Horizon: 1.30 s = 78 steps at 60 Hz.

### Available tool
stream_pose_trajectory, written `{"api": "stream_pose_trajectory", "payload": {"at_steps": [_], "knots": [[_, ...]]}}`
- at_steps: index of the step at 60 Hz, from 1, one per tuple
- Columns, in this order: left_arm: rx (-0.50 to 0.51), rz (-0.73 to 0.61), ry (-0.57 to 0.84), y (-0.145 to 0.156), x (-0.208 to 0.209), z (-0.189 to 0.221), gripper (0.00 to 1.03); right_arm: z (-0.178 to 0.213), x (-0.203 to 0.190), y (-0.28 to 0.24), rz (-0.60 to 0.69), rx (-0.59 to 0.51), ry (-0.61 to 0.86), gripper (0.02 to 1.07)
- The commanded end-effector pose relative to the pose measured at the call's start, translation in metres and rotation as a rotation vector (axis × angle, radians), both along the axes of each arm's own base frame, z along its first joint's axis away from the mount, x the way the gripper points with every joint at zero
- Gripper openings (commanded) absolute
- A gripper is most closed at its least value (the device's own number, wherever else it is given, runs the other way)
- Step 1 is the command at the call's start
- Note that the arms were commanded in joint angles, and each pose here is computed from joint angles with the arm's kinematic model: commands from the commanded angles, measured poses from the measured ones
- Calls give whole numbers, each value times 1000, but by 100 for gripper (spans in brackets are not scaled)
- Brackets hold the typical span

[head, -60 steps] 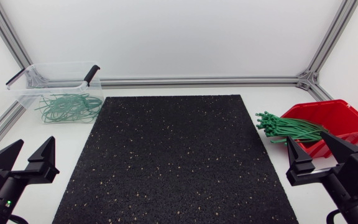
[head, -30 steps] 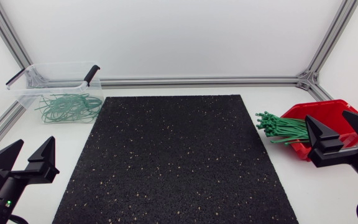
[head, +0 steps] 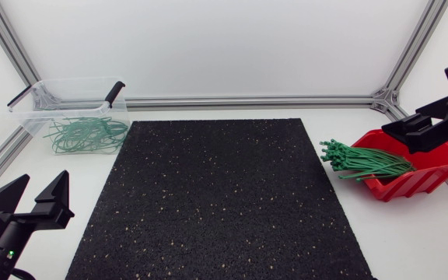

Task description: Take a green cable tie from the red box, thread the tail through the head to close it, then place it in the transparent bin on the left.

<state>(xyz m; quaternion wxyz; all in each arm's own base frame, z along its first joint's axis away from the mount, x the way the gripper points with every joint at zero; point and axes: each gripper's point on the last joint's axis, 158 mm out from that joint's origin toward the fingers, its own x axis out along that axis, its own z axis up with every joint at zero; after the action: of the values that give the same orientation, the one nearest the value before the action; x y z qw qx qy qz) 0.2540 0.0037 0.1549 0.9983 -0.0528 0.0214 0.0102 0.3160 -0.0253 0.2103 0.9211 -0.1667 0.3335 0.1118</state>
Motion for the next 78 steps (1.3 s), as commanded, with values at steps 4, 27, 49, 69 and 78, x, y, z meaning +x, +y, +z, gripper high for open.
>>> {"api": "stream_pose_trajectory", "payload": {"at_steps": [4,27,49,69,78], "knots": [[-21,12,42,2,1,-21,99,-30,7,-13,106,-81,170,103],[-21,8,42,1,1,-21,99,-104,-5,-22,476,-356,315,96],[-21,11,44,2,1,-21,99,-157,-36,-18,784,-504,420,96],[-21,9,45,2,1,-22,99,-198,-34,-21,827,-589,451,96],[-21,9,45,2,1,-22,99,-206,-40,-21,837,-590,475,96]]}}
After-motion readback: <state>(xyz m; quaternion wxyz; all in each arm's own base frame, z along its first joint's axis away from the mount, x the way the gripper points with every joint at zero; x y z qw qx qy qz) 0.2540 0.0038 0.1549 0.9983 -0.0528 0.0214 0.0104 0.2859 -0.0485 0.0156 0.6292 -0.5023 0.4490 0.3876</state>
